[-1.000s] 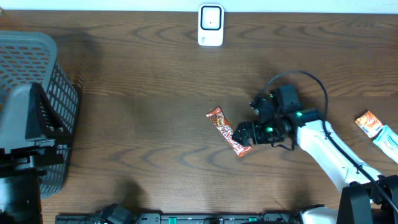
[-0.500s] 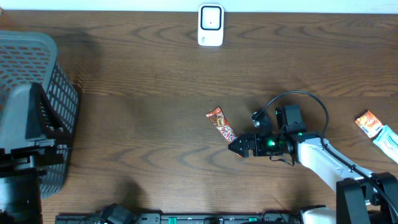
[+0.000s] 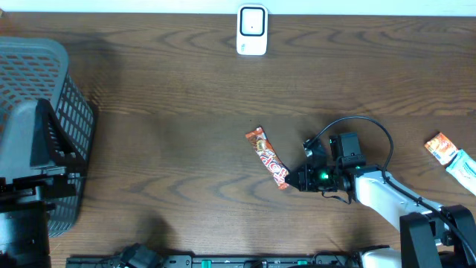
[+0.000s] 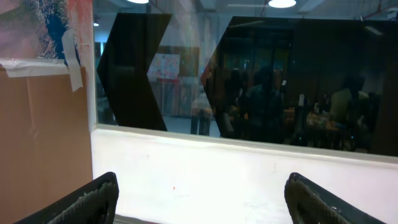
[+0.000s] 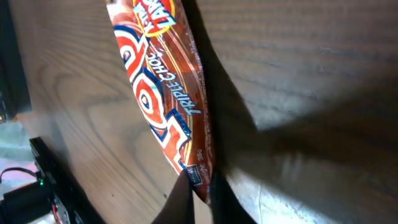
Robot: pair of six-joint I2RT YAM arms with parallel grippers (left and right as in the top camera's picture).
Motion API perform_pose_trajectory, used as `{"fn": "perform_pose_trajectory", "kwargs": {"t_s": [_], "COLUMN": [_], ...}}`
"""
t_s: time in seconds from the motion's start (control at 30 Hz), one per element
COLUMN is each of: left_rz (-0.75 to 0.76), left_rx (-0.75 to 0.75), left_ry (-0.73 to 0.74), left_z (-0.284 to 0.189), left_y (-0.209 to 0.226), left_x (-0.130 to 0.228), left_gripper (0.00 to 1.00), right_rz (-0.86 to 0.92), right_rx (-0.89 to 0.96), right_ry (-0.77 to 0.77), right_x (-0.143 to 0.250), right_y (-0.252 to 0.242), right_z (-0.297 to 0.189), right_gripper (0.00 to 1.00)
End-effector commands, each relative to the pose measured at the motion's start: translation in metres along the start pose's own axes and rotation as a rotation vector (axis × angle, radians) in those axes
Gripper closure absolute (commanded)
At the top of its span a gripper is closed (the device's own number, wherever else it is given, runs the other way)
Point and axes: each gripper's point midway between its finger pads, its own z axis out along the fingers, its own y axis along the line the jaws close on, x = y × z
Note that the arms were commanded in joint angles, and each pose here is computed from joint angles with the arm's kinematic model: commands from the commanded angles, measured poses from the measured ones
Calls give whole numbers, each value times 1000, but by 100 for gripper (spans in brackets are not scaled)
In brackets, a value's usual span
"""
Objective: Scan the item barcode
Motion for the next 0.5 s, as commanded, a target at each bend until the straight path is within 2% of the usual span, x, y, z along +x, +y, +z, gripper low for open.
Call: {"fn": "perform_pose_trajectory", "kwargs": {"t_s": [0.0,0.23,0.37,0.47], "left_rz": [-13,-12,-12,-11], "left_rx": [2,2,2,2], "left_ry": [-6,-6,-5,-4], "left_z": [-2,-2,-2,-2], "left_y": [1,1,1,1], "left_x": [-1,-1,-1,-1], "left_gripper": [14,14,14,14], "right_rz": [-15,-48,-86,-164], "right_rx": [13,61,340,499], "right_ry": [-23,-103,-188,-256], "right_x": [-6,-41,-62,-68], "right_y": [0,17,19,45], "right_z": [3,-19,-56,-79], "right_gripper": [99,99,99,99]}}
